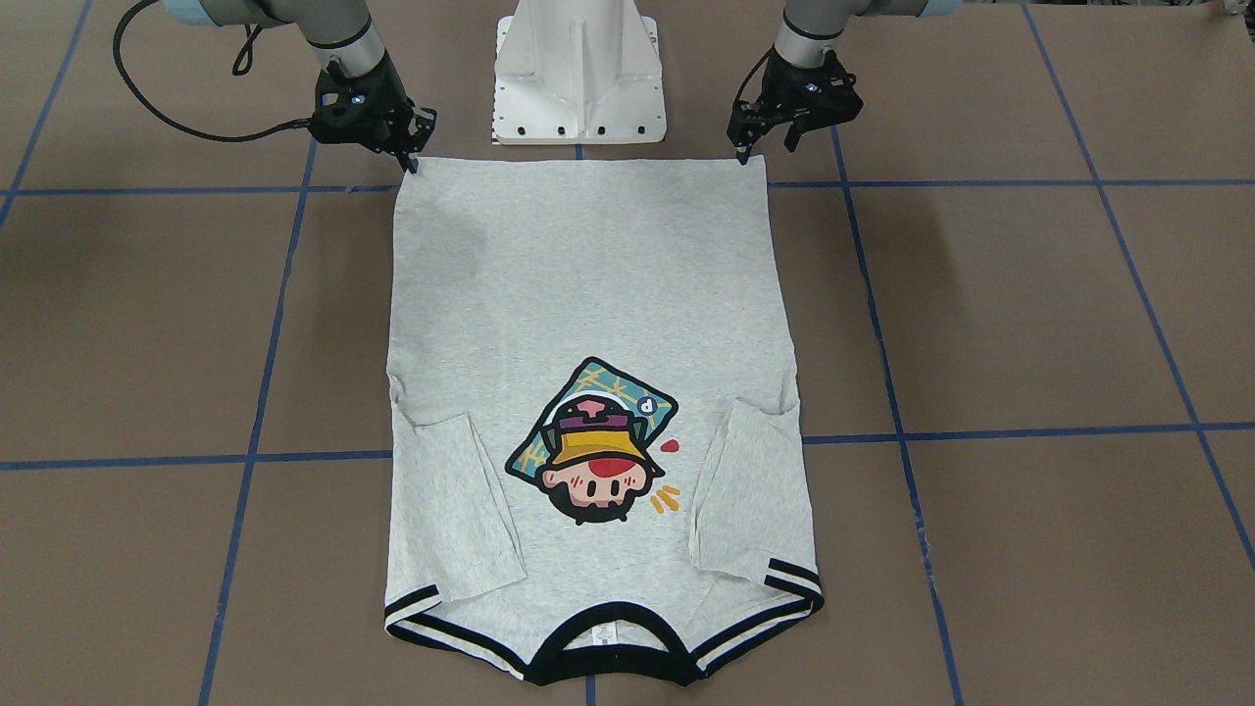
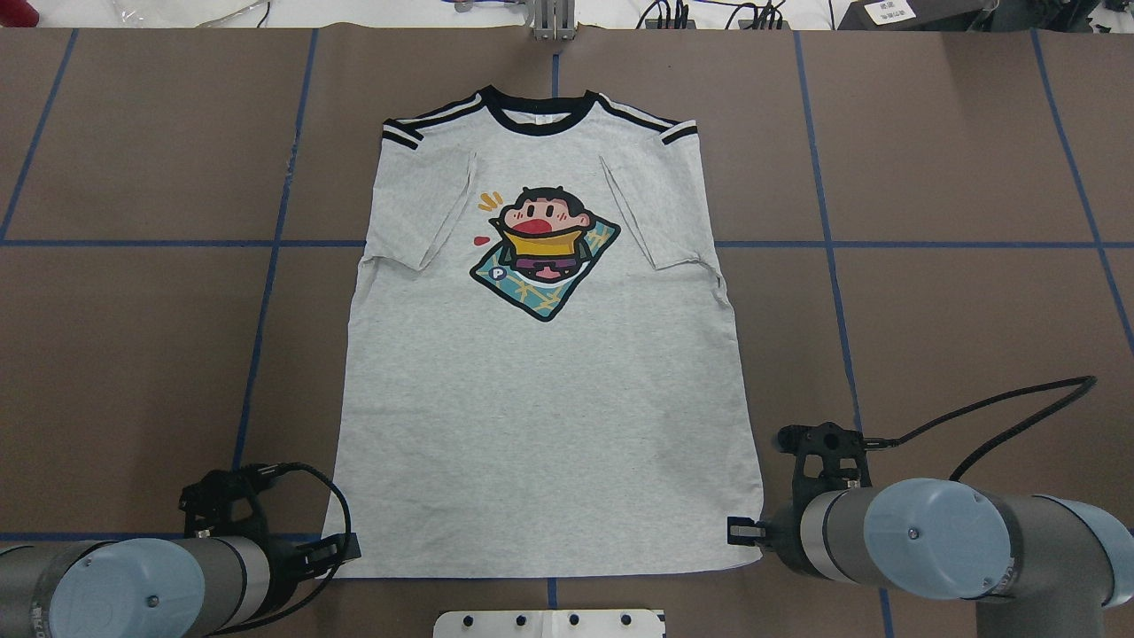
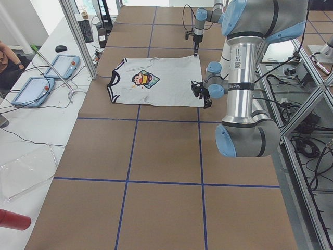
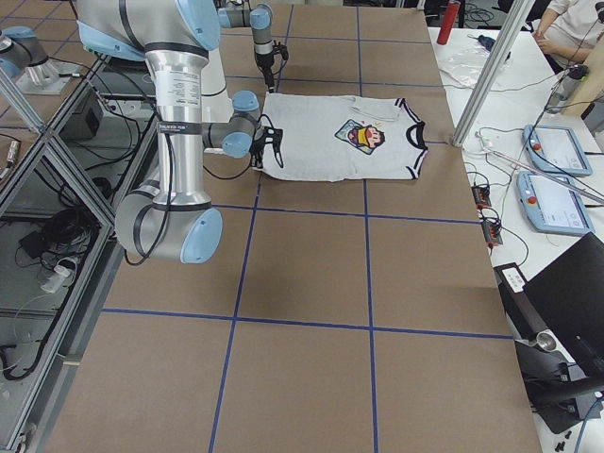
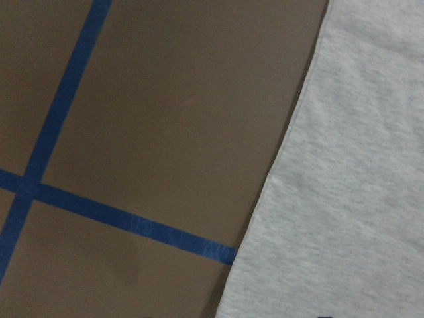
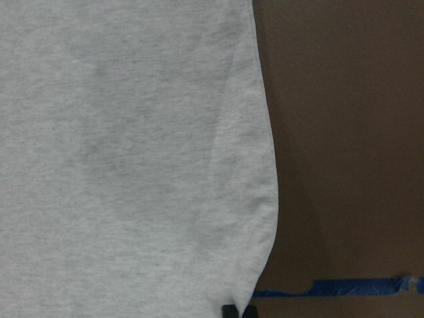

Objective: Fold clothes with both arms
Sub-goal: 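Lower both grippers and grasp the two hem corners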

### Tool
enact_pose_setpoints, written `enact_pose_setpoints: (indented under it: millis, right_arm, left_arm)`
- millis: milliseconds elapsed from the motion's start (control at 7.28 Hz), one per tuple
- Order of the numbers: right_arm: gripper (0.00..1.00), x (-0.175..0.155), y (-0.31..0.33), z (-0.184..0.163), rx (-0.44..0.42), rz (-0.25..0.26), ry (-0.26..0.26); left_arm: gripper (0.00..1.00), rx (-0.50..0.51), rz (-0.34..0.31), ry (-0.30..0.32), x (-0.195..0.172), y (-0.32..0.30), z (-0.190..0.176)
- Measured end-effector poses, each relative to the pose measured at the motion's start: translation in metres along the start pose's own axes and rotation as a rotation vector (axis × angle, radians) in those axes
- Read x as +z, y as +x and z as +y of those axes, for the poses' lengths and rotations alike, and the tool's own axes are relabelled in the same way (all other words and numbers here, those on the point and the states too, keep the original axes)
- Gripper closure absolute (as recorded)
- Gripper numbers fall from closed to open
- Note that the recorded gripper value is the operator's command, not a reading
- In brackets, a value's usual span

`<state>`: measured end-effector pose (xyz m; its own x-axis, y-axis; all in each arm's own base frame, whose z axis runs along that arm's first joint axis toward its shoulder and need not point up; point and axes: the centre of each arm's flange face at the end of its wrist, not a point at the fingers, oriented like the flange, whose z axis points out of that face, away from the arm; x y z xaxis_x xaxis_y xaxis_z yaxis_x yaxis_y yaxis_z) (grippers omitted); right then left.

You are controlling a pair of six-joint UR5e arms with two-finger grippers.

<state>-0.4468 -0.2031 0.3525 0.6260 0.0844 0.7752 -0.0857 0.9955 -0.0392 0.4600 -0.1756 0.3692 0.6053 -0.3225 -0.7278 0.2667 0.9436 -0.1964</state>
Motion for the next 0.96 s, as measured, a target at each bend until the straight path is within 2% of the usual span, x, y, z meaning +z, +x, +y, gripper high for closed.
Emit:
enact_pose_setpoints:
  millis: [962]
  right_arm:
    - [1.00,-0.002,0.001,-0.005,0.009,0.000,-0.005]
  left_arm:
    - [0.20,0.055,-0.019,0.006,0.017,0.003,0.001]
